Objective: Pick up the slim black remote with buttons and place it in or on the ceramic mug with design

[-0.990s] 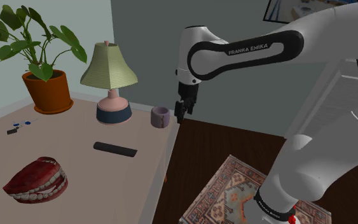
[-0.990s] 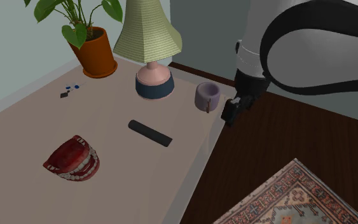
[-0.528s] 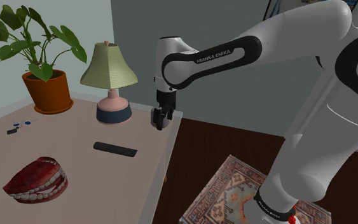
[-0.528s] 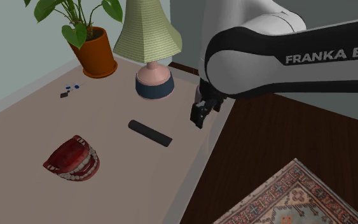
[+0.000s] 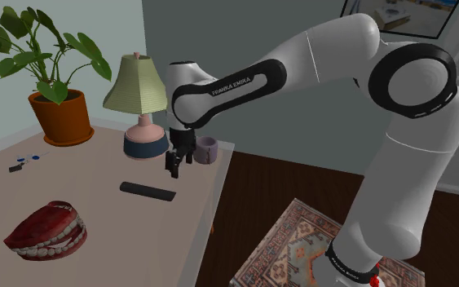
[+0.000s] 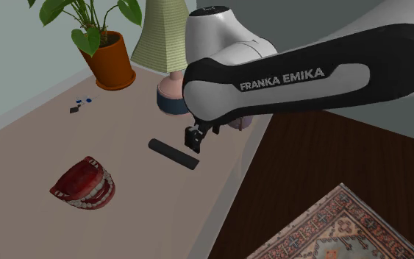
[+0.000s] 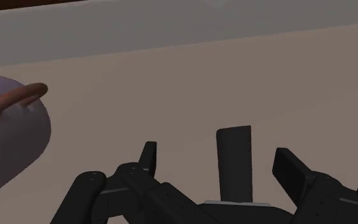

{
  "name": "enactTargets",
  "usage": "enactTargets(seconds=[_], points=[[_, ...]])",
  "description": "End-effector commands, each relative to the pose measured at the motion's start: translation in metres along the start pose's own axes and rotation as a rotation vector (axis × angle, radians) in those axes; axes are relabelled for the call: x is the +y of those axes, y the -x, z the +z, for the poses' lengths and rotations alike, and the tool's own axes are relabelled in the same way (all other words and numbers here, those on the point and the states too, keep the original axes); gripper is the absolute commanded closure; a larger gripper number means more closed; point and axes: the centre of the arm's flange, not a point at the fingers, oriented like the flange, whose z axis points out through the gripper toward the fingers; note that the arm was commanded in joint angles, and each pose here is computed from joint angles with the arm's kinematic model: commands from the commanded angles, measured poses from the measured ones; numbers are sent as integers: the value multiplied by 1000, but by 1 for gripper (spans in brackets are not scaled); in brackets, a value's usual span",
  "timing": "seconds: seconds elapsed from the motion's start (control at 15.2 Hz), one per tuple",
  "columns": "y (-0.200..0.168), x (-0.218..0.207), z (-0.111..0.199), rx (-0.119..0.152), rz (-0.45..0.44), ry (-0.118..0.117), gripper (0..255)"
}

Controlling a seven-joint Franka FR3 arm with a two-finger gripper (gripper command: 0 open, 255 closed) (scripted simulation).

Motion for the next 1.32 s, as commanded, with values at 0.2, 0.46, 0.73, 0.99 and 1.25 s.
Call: enactTargets(seconds=[0.2, 0.46, 0.73, 0.99, 1.25], points=[[-54, -27, 29, 6, -55, -18, 0], [-82, -43, 49, 9, -87, -29, 0], [-82, -44, 70, 9, -87, -29, 0], [-82, -44, 84, 9, -87, -29, 0], [-82, -44, 84, 9, -87, -29, 0]])
